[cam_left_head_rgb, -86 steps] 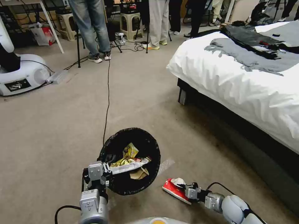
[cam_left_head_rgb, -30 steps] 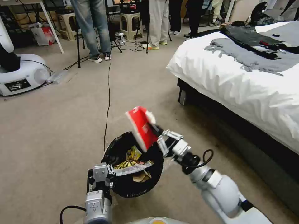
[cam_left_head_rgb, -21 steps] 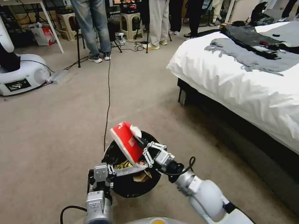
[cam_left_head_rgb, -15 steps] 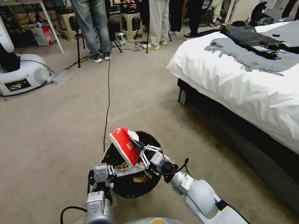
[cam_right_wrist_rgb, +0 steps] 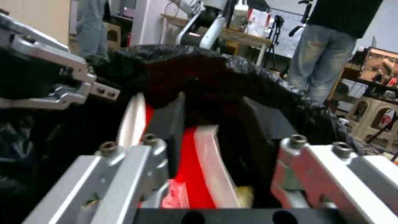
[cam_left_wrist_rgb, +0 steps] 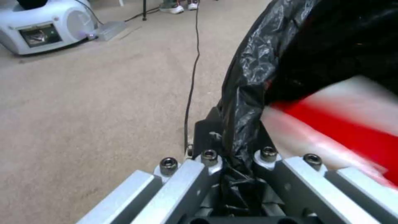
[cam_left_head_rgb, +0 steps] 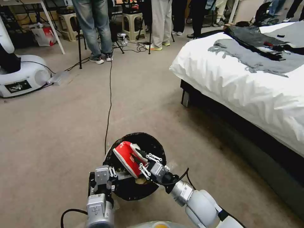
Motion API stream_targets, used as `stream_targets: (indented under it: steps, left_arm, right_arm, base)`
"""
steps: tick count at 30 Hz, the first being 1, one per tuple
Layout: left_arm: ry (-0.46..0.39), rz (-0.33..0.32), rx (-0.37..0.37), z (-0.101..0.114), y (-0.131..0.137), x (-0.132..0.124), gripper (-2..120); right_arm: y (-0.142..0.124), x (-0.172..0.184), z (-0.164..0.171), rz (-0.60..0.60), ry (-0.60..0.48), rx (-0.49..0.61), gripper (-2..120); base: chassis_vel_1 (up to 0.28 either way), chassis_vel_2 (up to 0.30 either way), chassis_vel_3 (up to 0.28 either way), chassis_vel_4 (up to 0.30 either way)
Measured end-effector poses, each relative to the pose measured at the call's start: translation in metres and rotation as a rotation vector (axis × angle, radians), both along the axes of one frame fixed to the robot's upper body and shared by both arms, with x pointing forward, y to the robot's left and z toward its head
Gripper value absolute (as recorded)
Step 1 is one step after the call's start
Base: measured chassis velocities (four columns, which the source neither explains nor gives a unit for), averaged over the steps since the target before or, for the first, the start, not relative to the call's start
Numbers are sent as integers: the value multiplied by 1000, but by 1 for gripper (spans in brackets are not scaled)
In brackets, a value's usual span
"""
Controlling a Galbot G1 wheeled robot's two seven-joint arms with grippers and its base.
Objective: Pick up the trash bin, then pick up the garbage from the floor and place it into the trash bin.
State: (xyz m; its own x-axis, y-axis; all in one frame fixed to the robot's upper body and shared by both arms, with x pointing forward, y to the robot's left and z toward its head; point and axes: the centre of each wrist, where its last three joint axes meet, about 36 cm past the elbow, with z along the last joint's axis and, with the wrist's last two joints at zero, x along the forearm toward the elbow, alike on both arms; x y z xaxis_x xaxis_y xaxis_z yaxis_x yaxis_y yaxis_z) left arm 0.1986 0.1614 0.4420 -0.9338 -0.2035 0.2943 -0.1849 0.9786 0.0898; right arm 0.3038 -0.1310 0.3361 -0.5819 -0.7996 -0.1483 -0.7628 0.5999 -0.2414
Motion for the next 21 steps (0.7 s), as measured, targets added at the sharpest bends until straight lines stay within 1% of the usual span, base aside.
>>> stream_targets:
  steps: [1,4,5,7,8,9,10,11,14,15,16,17,21]
  left_arm:
    - [0,0,0,0,0,0,0]
    - [0,1,-2,0,0,1,0]
    - [0,1,-2,0,0,1,0]
    - [0,2,-3,1,1,1,0]
    - [-2,4,-3,1,1,1,0]
    - [-2,4,-3,1,1,1,0]
    - [-3,5,-3,1,2,1,0]
    - [-3,5,-3,1,2,1,0]
    - [-3,7,-4,2,2,2,0]
    - [-3,7,-4,2,2,2,0]
    - [-4,7,-6,2,2,2,0]
    - [-4,7,-6,2,1,2,0]
    - [-3,7,-5,3,1,2,0]
  right_arm:
    - [0,0,0,0,0,0,37]
    - [-2,-2,-2,1,-2,-7,53]
    - [-2,-2,-2,1,-2,-7,53]
    - [-4,-3,-2,1,-4,-11,61]
    - [-6,-3,-2,1,-7,-14,68]
    - [-6,-3,-2,1,-7,-14,68]
    - [-9,-3,-1,0,-11,-18,75]
    - [-9,-3,-1,0,-11,-18,75]
    - [-14,-2,0,-2,-19,-26,89]
    - [-14,-2,0,-2,-19,-26,89]
    - [-15,-2,1,-2,-23,-26,95]
    - [-16,-3,2,-2,-25,-26,98]
    - [-17,-3,5,-3,-38,-22,100]
  base:
    - [0,0,0,0]
    - [0,0,0,0]
    - [0,0,0,0]
    - [0,0,0,0]
    - [0,0,0,0]
    - [0,0,0,0]
    - [0,0,0,0]
    - [0,0,0,0]
    - [0,0,0,0]
    - [0,0,0,0]
    - [0,0,0,0]
    - [0,0,0,0]
    - [0,0,0,0]
